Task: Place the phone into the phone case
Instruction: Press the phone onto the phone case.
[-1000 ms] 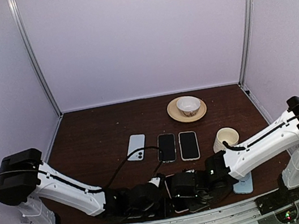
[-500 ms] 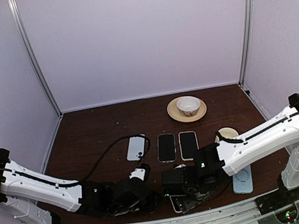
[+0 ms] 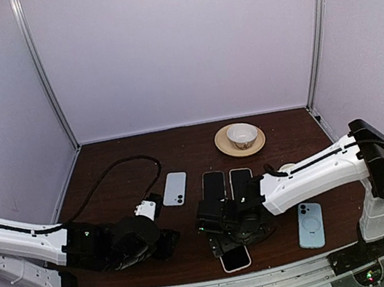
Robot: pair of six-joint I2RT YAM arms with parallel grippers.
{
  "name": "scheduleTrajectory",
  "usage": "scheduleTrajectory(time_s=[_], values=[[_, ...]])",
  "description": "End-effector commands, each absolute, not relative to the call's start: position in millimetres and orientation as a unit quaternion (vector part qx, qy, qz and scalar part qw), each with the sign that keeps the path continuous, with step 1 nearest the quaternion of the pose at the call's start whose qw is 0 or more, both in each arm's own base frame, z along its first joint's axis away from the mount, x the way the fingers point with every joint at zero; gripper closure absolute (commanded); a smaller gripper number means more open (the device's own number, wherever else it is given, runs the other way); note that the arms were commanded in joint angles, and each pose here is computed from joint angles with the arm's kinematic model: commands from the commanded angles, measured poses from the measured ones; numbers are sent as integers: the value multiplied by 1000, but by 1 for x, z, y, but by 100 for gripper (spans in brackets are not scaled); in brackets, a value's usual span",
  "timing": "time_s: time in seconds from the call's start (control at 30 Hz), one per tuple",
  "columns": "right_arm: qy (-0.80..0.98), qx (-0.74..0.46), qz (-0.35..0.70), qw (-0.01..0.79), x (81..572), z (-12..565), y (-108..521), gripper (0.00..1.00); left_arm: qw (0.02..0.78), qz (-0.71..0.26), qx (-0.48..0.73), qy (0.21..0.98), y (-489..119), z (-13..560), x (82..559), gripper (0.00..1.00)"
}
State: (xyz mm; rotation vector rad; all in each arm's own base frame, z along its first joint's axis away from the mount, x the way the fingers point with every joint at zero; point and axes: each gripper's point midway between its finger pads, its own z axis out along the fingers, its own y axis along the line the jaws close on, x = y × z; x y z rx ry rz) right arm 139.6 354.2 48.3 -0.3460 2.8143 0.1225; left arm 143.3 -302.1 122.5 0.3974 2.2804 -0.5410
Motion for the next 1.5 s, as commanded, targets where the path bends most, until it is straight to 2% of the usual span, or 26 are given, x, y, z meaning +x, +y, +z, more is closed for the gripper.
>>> scheduleTrajectory(time_s=[0.0, 0.27, 0.43, 0.5, 0.6, 0.7, 0.77, 1.03, 1.23, 1.37, 1.47], values=[[981, -116, 62, 143, 138, 33, 365, 1, 377, -191, 165, 891, -293, 118, 145, 52], [984, -112, 66, 121, 131, 18, 363, 1, 358, -198, 175, 895, -300, 110, 140, 52], [979, -151, 51, 128, 142, 45, 350, 1, 346, -200, 188, 897, -308, 101, 136, 52], [976, -166, 67, 121, 147, 56, 347, 4, 341, -198, 199, 897, -316, 95, 136, 52], [974, -174, 77, 119, 158, 67, 337, 12, 338, -188, 224, 894, -333, 91, 137, 52], [975, -171, 88, 112, 165, 71, 327, 30, 323, -211, 237, 892, -354, 90, 137, 52], [974, -168, 101, 112, 171, 73, 325, 39, 302, -252, 232, 889, -370, 87, 135, 52], [977, -156, 116, 92, 189, 51, 317, 59, 223, -305, 207, 903, -405, 56, 146, 55], [979, -162, 113, 48, 176, 18, 320, 78, 209, -293, 209, 909, -411, 41, 149, 56], [981, -162, 100, 29, 166, -1, 317, 87, 210, -288, 208, 911, -409, 39, 149, 56], [982, -171, 71, 22, 160, -9, 312, 89, 209, -289, 206, 911, -409, 38, 149, 56]])
